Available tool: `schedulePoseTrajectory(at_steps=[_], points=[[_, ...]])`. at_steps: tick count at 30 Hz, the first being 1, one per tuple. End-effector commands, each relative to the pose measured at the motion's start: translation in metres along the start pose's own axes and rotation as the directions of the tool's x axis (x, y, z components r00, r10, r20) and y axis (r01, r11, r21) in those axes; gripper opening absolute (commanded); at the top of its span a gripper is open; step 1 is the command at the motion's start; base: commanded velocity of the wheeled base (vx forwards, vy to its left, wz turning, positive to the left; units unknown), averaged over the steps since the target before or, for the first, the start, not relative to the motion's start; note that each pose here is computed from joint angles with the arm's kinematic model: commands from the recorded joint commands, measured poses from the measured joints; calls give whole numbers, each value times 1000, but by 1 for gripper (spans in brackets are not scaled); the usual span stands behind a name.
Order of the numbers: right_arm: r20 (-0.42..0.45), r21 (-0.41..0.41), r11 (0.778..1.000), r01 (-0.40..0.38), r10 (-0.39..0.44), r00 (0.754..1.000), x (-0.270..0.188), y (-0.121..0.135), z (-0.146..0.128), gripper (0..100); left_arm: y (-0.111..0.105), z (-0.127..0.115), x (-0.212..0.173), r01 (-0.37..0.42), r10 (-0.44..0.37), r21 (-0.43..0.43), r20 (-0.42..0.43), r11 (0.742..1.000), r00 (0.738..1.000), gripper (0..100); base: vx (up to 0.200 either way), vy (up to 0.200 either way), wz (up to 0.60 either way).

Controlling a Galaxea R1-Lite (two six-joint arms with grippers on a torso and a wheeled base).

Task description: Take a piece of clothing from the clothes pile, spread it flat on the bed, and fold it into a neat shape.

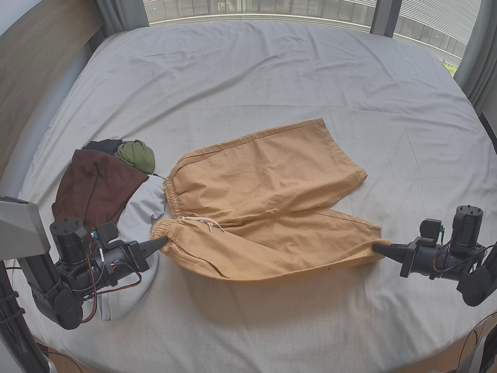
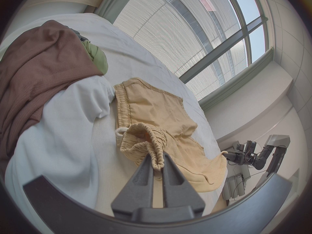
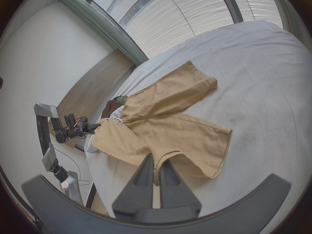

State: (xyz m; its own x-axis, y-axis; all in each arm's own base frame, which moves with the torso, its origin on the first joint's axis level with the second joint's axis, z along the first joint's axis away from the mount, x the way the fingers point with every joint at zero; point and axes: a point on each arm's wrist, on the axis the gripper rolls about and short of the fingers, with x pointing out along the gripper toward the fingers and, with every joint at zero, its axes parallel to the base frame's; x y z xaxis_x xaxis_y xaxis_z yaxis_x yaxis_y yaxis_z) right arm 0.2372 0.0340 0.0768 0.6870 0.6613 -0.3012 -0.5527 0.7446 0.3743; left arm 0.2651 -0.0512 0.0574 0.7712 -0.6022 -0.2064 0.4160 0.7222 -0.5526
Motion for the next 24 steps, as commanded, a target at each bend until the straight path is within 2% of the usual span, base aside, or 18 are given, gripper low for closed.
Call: schedulePoseTrajectory(at_steps=[1,7,16,19,24], points=[[40,-2,1000,14,-14,999,3,-1,9,0,-2,5,2,1,-1,6,23,1000,1000,0,0,0,0],[88,1,1000,29,-29,996,8,-4,21,0,-7,4,7,14,-14,-4,24,1000,1000,0,0,0,0],[161,0,1000,28,-27,987,13,-9,45,0,-10,13,16,-4,6,-24,89,1000,996,0,0,0,0],[200,1,999,33,-33,979,15,-14,58,0,-11,21,20,-13,20,-54,135,998,991,0,0,0,0],[210,-1,999,39,-38,977,18,-18,68,0,-13,22,23,-7,16,-61,144,998,990,0,0,0,0]])
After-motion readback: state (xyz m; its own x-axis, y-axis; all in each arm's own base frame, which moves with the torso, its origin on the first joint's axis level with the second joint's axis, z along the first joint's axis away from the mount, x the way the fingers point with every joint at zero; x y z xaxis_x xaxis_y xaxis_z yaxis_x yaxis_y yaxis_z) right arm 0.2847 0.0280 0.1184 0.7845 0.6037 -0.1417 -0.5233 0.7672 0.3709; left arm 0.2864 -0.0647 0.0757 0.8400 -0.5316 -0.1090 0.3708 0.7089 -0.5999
